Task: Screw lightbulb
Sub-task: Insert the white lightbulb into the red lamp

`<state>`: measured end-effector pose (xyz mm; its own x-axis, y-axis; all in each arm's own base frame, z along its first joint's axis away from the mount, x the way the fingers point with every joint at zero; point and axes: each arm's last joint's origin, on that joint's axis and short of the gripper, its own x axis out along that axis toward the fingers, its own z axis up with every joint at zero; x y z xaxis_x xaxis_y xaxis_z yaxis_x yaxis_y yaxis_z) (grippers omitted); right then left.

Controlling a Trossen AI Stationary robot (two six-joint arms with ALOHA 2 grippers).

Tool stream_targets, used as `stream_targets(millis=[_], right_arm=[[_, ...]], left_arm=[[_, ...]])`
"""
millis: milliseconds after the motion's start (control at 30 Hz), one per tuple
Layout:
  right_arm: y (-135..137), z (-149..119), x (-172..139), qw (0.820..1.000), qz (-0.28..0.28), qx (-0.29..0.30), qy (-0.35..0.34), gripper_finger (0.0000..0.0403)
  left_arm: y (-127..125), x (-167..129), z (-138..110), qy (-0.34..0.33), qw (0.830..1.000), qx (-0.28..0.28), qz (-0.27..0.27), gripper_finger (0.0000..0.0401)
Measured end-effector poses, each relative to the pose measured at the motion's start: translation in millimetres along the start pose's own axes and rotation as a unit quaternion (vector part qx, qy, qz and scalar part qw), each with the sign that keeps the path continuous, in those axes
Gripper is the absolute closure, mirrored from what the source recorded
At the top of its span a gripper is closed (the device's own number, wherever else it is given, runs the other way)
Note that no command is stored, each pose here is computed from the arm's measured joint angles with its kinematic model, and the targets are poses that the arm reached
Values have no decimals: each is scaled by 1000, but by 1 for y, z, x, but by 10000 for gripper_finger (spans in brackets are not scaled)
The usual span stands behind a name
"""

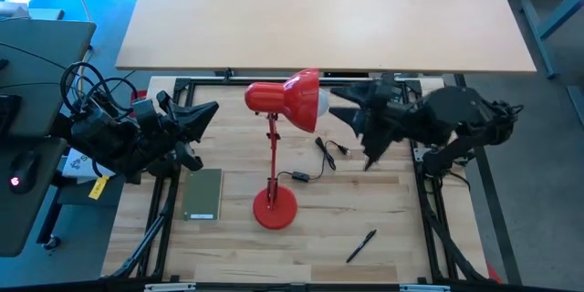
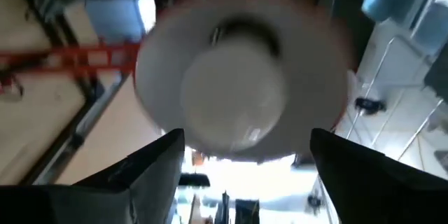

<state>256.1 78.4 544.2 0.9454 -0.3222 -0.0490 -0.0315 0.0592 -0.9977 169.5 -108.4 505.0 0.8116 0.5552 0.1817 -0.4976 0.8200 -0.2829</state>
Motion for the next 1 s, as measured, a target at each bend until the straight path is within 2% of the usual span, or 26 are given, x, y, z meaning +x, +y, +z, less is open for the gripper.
stream_targets(millis=[233, 633, 833, 1000], right_arm=[[2, 2, 0, 1000, 7, 17, -6, 132], [3, 3, 1, 999, 12, 31, -23, 134], [4, 6, 1, 994, 25, 84, -63, 134], [5, 8, -1, 996, 26, 43, -68, 134]], left_arm=[[0, 0, 0, 0, 1000, 9, 0, 401], [0, 0, 0, 0, 1000, 17, 0, 401], [0, 0, 0, 0, 1000, 16, 0, 401], [0, 0, 0, 0, 1000, 16, 0, 401]])
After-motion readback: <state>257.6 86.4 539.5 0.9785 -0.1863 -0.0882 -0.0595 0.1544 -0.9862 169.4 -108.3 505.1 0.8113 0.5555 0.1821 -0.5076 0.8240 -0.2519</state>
